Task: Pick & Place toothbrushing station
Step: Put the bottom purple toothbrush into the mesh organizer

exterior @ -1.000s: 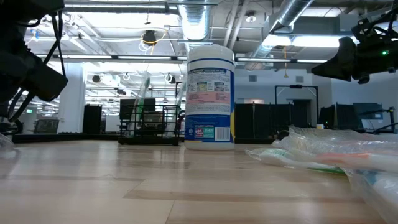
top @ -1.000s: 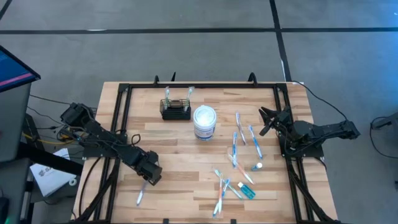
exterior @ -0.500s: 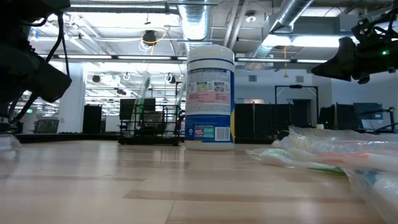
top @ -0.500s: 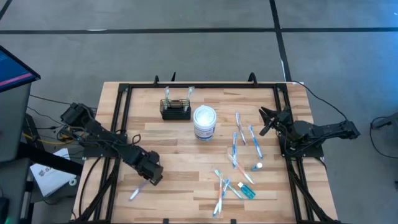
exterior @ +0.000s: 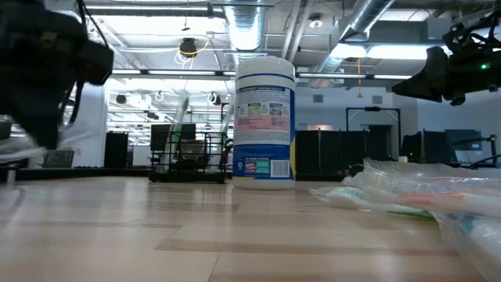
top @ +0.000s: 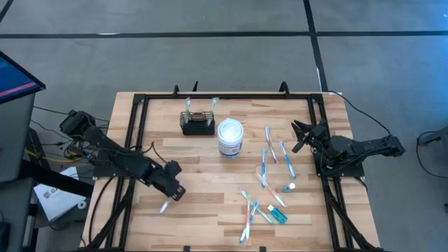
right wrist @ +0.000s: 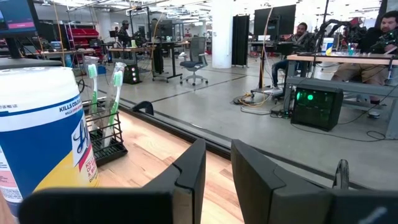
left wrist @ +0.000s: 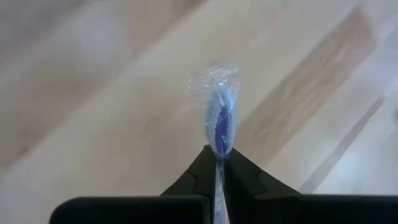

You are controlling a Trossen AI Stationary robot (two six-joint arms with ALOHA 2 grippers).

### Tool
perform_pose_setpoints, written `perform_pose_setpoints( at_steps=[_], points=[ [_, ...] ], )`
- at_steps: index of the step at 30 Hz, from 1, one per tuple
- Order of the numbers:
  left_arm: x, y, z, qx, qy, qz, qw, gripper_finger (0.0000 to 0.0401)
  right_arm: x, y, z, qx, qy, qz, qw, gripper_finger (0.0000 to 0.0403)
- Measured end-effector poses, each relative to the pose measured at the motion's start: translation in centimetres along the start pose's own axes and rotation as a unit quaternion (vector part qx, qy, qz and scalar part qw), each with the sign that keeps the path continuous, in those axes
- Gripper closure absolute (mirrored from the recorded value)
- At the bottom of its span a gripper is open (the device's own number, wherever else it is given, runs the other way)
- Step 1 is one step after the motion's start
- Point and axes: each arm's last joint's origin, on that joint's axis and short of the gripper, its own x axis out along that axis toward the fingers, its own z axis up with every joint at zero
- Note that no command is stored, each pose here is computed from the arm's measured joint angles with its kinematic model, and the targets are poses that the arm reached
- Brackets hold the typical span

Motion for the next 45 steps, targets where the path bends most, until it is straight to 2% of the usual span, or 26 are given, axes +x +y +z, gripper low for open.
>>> perform_pose_setpoints(
  at_steps=[7,12,17,26,36,45],
  points=[
    [-1.7,0.3,1.0,0.032,-0.106,-0.013,0.994,0.0395,0.0,0.0,0.0,0.000,0.000,0.000,1.000,0.0334],
    [-2.7,0.6,2.1,0.051,-0.182,-0.002,0.982,0.0393,0.0,0.0,0.0,0.000,0.000,0.000,1.000,0.0334],
    [-3.5,1.1,3.3,0.065,-0.230,0.010,0.971,0.0394,0.0,0.0,0.0,0.000,0.000,0.000,1.000,0.0334],
    [-5.7,1.8,4.3,0.079,-0.335,0.030,0.938,0.0393,0.0,0.0,0.0,0.000,0.000,0.000,1.000,0.0334],
    [-8.1,2.3,4.9,0.094,-0.416,0.034,0.904,0.0394,0.0,0.0,0.0,0.000,0.000,0.000,1.000,0.0334],
    [-9.2,2.0,5.6,0.115,-0.474,0.068,0.871,0.0394,0.0,0.0,0.0,0.000,0.000,0.000,1.000,0.0334]
  ],
)
